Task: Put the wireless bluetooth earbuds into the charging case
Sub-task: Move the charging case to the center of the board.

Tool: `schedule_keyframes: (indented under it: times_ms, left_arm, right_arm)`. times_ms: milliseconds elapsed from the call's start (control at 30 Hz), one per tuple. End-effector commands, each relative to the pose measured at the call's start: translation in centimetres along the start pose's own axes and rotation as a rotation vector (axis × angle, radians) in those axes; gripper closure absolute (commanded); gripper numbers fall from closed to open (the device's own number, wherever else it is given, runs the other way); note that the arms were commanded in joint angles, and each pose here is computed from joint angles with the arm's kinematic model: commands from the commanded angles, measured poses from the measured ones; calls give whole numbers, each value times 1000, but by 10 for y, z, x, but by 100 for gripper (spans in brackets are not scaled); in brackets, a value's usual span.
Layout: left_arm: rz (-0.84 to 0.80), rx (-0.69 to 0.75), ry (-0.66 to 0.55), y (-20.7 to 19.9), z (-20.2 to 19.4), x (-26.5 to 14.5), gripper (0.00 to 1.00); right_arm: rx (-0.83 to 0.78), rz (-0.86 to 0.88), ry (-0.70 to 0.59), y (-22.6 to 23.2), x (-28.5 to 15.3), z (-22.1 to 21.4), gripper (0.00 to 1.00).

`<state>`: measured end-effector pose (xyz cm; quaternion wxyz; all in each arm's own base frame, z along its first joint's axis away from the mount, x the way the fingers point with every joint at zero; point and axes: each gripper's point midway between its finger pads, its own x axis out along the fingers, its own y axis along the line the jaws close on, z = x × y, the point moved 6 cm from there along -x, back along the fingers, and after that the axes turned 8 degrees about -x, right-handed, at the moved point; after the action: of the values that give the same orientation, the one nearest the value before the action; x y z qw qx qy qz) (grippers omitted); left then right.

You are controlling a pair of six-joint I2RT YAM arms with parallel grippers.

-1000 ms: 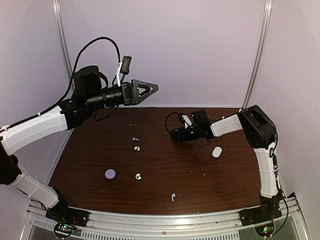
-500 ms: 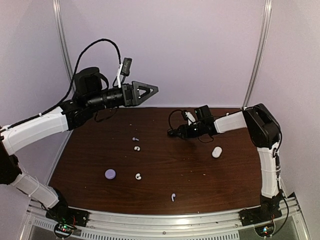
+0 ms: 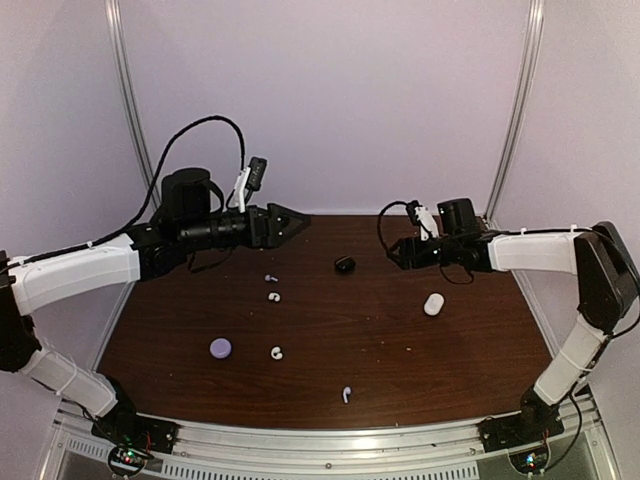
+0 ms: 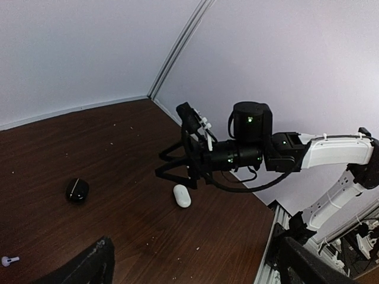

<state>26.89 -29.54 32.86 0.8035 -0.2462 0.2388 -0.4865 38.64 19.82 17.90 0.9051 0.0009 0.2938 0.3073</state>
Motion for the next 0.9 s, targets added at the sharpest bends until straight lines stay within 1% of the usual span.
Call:
schedule_keyframes:
  times_ms: [0, 67, 233, 400, 567, 600, 667, 867]
  left_arm:
    - [40, 78, -48, -1, 6, -15, 2]
    - [54, 96, -47, 0, 5, -17, 2]
    - [80, 108, -48, 4, 0, -22, 2]
    - [87, 110, -35, 7, -4, -23, 2]
    - [96, 104, -26, 8, -5, -23, 2]
    - [102, 102, -25, 9, -6, -22, 2]
    - [104, 101, -23, 10, -6, -21, 2]
    - [103, 102, -26, 9, -4, -21, 2]
  right_arm:
    - [-43, -167, 126, -21, -21, -43, 21]
    - [-85, -223, 166, -27, -30, -57, 16]
    - [-154, -351, 231, -39, -50, -84, 9]
    - [-187, -388, 319, -47, -49, -99, 6]
    - [-209, -368, 380, -50, -38, -112, 3]
    - [-203, -327, 409, -48, -32, -119, 3]
    - [-196, -311, 438, -48, -28, -125, 6]
    - [-167, -236, 452, -41, -24, -133, 13]
